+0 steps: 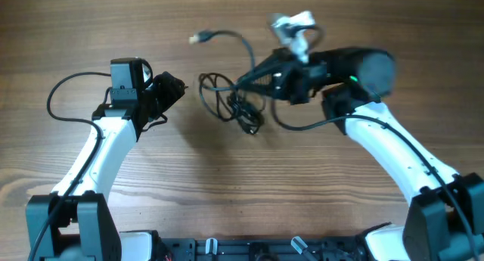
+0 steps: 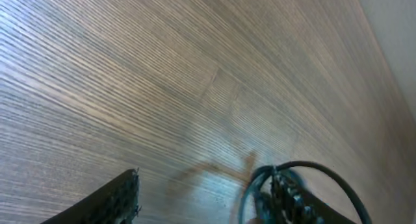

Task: Untangle cables
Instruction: 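Lift the grasped black cable up-right with the right gripper, drawing it out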

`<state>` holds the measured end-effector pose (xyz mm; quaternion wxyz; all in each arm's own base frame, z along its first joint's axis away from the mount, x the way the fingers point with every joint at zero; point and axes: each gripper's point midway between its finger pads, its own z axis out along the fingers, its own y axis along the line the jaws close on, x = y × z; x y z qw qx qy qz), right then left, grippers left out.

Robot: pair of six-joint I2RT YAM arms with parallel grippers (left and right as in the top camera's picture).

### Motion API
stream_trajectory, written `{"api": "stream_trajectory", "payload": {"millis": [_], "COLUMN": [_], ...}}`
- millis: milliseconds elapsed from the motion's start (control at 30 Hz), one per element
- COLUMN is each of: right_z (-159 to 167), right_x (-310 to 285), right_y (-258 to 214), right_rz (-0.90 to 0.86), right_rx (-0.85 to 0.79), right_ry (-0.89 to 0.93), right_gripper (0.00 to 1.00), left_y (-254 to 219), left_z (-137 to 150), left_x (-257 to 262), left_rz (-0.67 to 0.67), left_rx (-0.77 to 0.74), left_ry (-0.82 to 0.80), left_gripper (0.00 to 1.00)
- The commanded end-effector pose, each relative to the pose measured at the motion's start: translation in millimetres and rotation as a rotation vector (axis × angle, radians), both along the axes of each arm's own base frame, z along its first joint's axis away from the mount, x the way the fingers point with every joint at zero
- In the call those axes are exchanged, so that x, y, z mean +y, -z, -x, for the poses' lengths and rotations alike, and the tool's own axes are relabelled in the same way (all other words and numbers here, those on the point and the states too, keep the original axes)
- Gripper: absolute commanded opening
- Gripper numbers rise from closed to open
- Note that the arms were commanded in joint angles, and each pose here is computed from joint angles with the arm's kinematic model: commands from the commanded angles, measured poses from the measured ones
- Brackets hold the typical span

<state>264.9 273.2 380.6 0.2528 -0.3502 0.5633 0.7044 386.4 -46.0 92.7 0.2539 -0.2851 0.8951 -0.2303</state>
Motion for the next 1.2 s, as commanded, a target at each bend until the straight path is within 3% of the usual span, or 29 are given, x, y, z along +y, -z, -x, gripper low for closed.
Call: {"api": "stream_trajectory", "payload": {"millis": [0, 133, 333, 467, 733, 967, 1167], "right_z": [-10, -41, -93, -114, -117, -131, -118], "right_x": [-29, -61, -90, -105, -113, -151, -204], "right_y": [-29, -19, 32, 61, 108, 176, 240], "right_rz": [-0.036, -0.007, 0.075, 0.098, 0.192, 0.380, 0.663], "right_rx": [0.172, 0.263, 0.474, 0.538, 0.582, 0.709, 0.826], "right_ry": [0.066, 0.168, 0.306, 0.412, 0.485, 0.756, 0.998], "right_gripper": [0.04, 0.04, 0.04, 0.04, 0.04, 0.04, 0.04], "left_y": [2, 2, 0, -8, -13, 4, 24], "left_z": [1, 1, 4, 4, 11, 11, 12], "left_x": [0, -3, -15, -44, -92, -104, -121], "left_rz": [-0.012, 0.000, 0.037, 0.047, 0.037, 0.027, 0.030], "left_rx": [0.001, 0.003, 0.003, -0.055, -0.100, -0.075, -0.052], "left_ry": [0.005, 0.015, 0.057, 0.203, 0.346, 0.381, 0.423], "left_gripper": [0.72, 0.77, 0.78, 0.80, 0.75, 0.72, 0.73]}}
